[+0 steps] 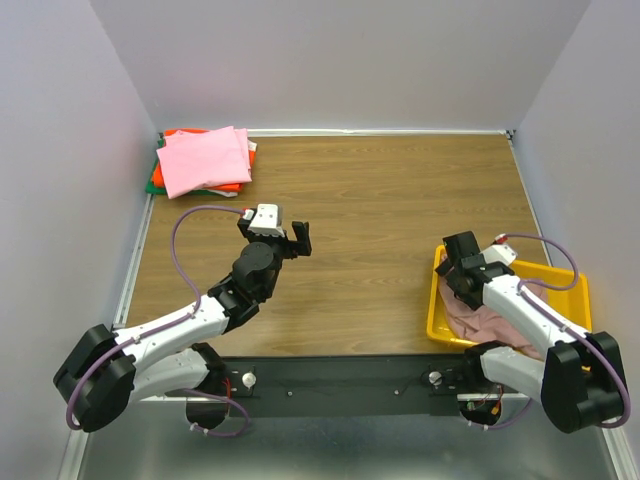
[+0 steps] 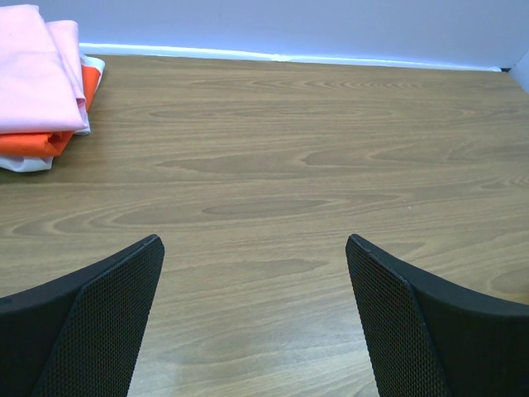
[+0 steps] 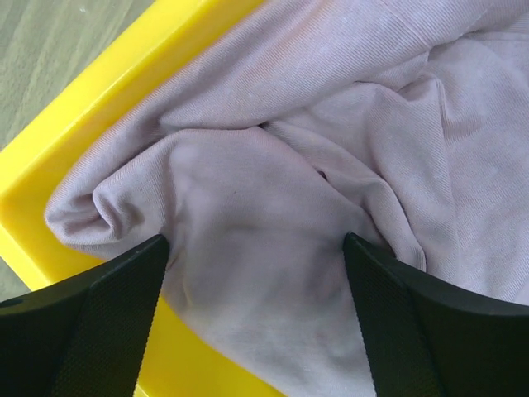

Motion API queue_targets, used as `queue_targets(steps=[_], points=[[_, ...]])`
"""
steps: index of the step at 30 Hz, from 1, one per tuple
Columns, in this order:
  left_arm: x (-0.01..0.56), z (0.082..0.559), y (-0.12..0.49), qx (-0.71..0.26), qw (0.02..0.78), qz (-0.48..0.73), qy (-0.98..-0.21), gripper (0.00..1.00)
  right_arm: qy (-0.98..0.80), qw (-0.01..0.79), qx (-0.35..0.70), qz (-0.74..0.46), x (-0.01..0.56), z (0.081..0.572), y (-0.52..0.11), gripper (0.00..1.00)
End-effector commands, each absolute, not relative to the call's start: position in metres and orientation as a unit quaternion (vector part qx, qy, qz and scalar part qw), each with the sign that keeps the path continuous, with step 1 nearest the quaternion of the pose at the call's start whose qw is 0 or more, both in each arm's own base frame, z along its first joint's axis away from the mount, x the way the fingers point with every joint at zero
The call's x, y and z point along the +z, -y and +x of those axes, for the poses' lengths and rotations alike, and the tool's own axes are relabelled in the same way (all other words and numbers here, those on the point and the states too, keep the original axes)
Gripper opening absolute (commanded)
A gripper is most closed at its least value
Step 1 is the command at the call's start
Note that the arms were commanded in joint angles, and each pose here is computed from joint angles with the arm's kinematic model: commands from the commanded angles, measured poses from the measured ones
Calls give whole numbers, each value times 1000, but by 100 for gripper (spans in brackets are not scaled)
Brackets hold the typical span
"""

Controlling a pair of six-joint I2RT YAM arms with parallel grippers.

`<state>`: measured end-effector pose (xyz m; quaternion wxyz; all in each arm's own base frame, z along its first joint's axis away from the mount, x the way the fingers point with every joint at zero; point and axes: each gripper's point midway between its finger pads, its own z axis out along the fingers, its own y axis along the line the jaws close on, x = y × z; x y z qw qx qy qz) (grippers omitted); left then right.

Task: Fold and stack the t-shirts
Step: Grab the tshirt from the pile

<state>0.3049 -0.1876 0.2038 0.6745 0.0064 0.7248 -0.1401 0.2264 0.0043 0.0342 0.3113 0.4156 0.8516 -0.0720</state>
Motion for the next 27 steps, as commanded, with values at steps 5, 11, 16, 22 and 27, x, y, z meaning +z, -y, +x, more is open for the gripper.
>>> queue_targets(steps=[5,11,16,22,27], points=[[223,306,185,-150,690,-14,-708,98,-859,283,-45,425,10,220,-16,63],[223,306,184,-150,690,-15,-708,98,-867,293,-30,401,21,227,-22,9],[222,307,184,-147,690,-17,-709,98,-867,327,-4,376,51,241,-26,0],[221,308,183,-140,689,-22,-710,98,-849,404,-24,339,126,262,-11,0],[219,310,183,-135,687,-23,-714,98,-815,481,-26,323,197,265,3,0]])
